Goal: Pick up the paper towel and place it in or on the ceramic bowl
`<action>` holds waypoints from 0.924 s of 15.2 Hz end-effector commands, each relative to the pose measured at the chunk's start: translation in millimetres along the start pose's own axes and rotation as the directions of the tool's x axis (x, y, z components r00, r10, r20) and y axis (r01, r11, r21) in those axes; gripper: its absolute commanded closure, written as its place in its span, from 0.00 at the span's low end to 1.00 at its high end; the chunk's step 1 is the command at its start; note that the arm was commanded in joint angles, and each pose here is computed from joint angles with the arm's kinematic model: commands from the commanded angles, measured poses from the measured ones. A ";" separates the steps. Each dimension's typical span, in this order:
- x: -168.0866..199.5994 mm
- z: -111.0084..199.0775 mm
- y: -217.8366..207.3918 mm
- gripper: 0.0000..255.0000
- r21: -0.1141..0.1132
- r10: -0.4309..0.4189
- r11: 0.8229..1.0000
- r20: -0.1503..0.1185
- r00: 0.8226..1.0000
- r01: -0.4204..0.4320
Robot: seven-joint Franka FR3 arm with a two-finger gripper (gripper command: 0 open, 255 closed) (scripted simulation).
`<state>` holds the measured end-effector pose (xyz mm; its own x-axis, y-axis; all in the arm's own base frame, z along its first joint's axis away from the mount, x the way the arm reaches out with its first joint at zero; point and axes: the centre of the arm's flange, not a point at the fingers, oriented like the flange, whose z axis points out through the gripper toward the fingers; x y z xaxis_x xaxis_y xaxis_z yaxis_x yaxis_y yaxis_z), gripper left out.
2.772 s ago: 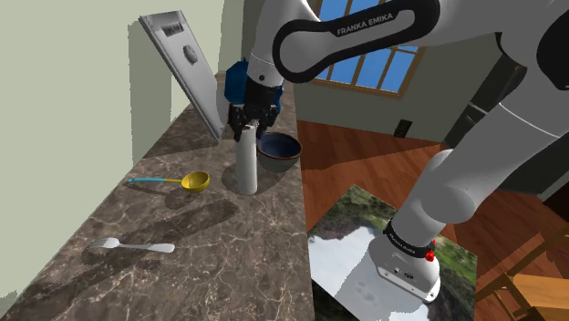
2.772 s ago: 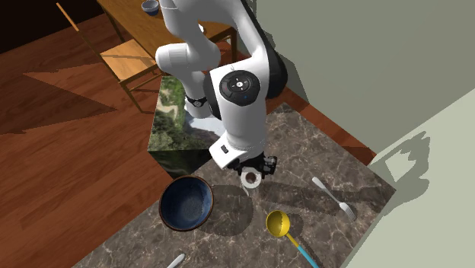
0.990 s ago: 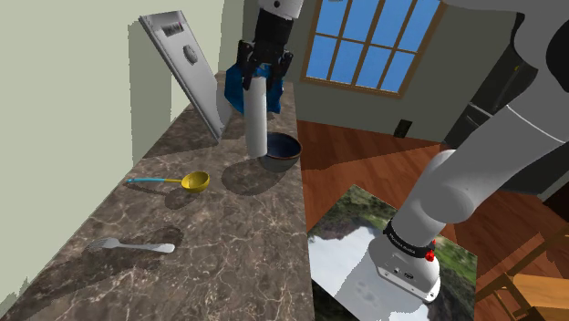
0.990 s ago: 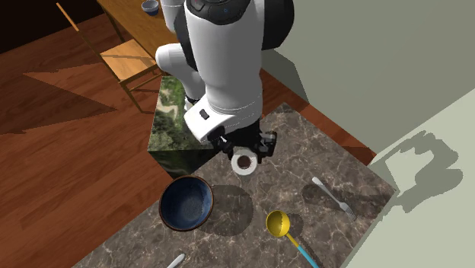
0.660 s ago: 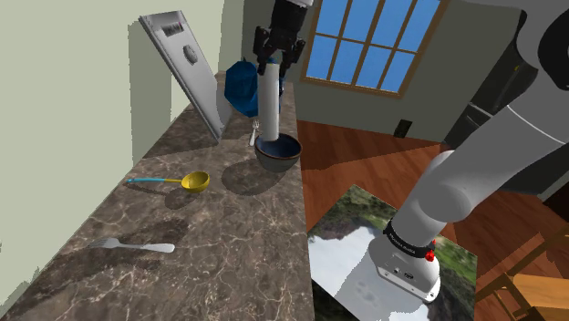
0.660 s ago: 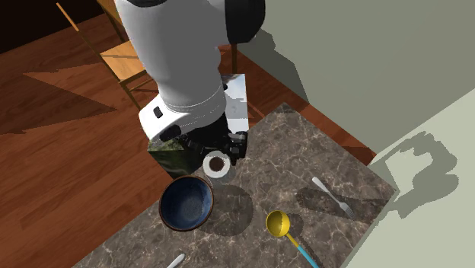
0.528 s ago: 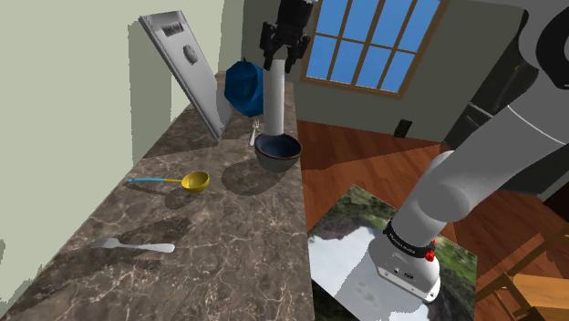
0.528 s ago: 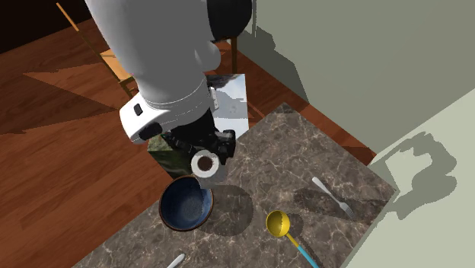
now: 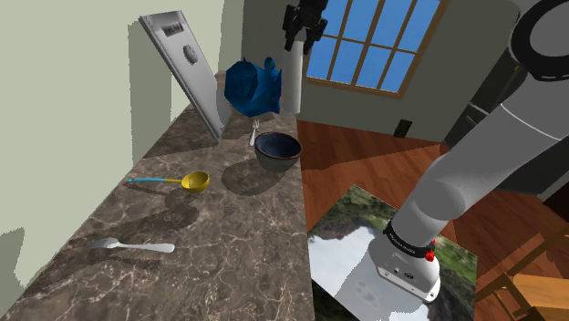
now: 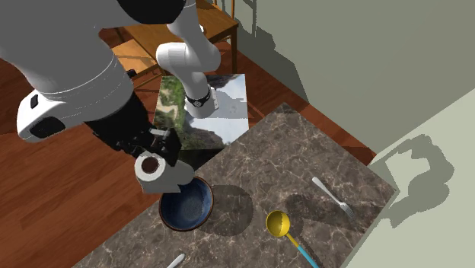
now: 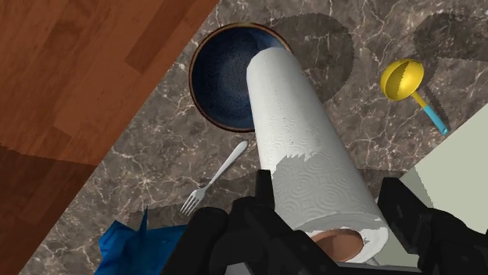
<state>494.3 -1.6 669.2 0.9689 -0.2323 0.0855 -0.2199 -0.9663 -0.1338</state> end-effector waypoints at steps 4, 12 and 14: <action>6.1 6.1 19.6 1.00 0.000 -0.001 1.000 0.001 1.000 0.001; 2.5 47.8 25.3 1.00 0.000 -0.001 1.000 0.001 1.000 0.001; 1.6 58.2 26.7 1.00 0.000 -0.001 1.000 0.001 1.000 0.001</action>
<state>497.8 -20.9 613.0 0.9693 -0.2308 0.0843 -0.2186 -0.9667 -0.1332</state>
